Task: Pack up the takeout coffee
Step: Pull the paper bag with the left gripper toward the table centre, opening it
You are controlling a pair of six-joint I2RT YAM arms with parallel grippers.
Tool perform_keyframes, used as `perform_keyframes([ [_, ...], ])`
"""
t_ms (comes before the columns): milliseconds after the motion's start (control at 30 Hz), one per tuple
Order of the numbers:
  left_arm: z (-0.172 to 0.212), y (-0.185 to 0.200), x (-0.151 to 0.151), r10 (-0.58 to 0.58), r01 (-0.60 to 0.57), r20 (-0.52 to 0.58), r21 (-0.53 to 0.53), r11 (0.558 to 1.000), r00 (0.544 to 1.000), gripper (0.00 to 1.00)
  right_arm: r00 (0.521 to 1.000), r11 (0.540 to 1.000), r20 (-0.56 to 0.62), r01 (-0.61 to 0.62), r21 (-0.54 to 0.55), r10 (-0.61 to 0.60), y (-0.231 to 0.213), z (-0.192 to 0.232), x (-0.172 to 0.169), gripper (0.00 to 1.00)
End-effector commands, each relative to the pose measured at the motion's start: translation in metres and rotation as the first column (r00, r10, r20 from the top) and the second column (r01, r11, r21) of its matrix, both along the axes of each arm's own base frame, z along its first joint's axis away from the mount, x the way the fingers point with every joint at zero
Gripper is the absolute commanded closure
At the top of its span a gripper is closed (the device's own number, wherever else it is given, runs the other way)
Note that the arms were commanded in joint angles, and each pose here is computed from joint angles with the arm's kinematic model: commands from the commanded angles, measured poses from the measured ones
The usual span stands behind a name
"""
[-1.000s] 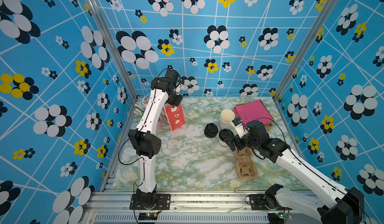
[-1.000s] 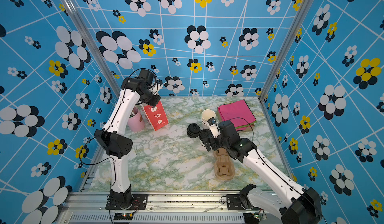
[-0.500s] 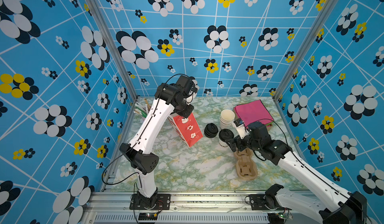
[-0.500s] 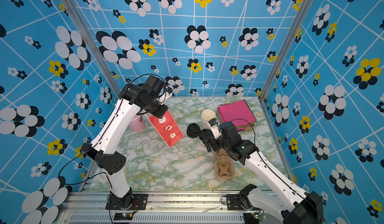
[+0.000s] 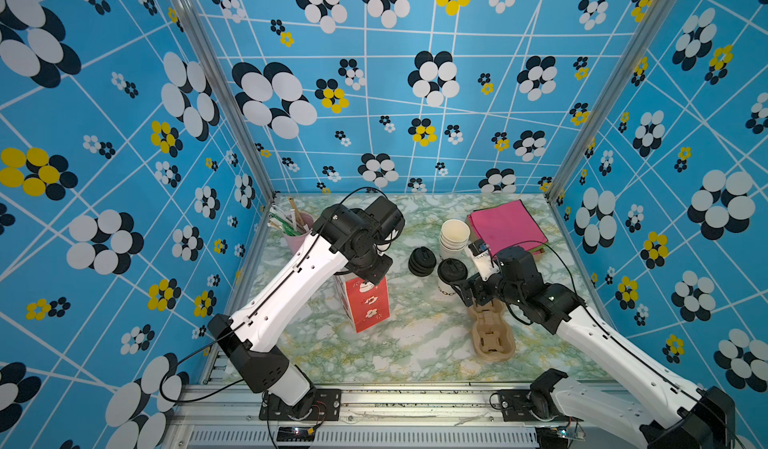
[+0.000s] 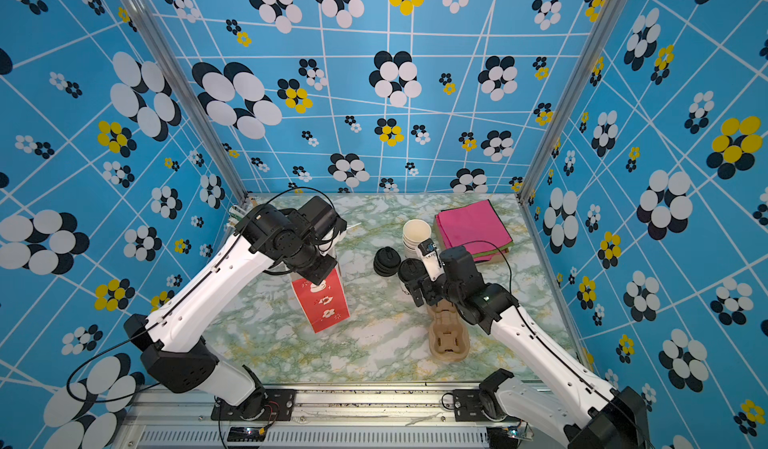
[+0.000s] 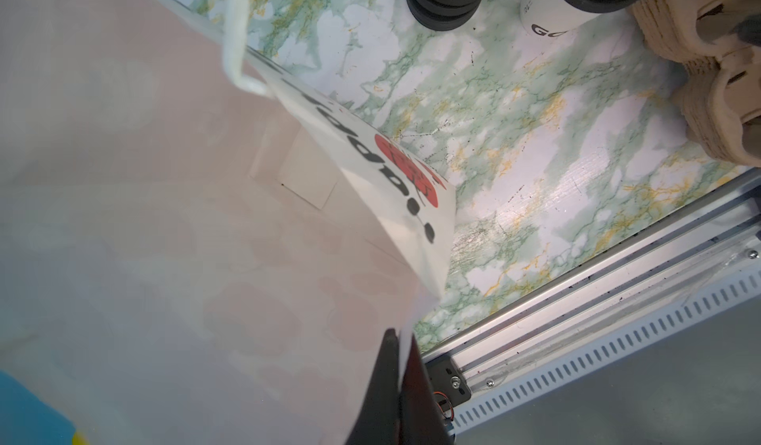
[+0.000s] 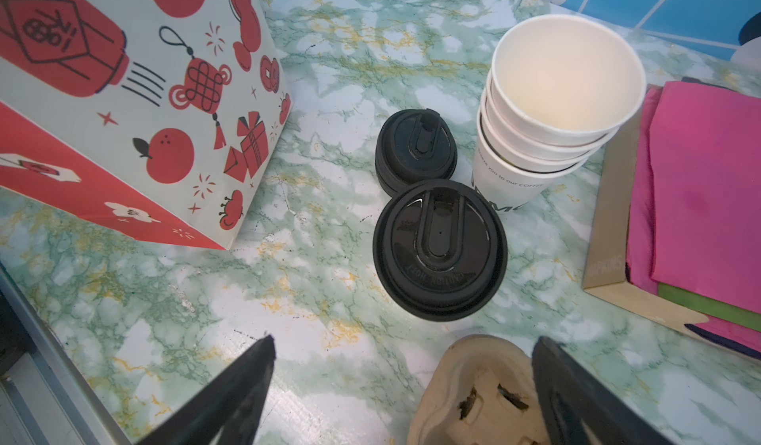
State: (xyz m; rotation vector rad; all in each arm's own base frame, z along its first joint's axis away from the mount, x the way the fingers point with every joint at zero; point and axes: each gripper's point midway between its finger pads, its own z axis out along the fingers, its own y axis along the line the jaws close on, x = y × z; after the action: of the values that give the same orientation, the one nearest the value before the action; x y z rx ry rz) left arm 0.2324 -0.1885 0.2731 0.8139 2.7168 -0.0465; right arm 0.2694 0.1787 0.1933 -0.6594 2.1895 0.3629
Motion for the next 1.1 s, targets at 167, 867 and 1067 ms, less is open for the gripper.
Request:
perform_keyframes([
  [167, 0.005, -0.024, -0.023, 0.044, -0.051, -0.038, -0.192, 0.98, 0.998, 0.98, 1.0, 0.999, -0.006, 0.002, 0.034, -0.002, 0.002, 0.001, -0.002, 0.01],
  [867, 0.079, -0.016, -0.064, 0.069, -0.011, 0.088, -0.54, 0.841, 0.994, 0.23, 0.995, 0.997, -0.076, 0.071, 0.039, -0.068, -0.013, 0.011, -0.018, 0.01],
  [1067, 0.075, 0.026, -0.063, 0.143, -0.067, 0.145, -0.433, 0.899, 0.979, 0.17, 0.969, 0.979, -0.138, 0.202, -0.037, -0.205, -0.039, 0.006, -0.025, 0.01],
])
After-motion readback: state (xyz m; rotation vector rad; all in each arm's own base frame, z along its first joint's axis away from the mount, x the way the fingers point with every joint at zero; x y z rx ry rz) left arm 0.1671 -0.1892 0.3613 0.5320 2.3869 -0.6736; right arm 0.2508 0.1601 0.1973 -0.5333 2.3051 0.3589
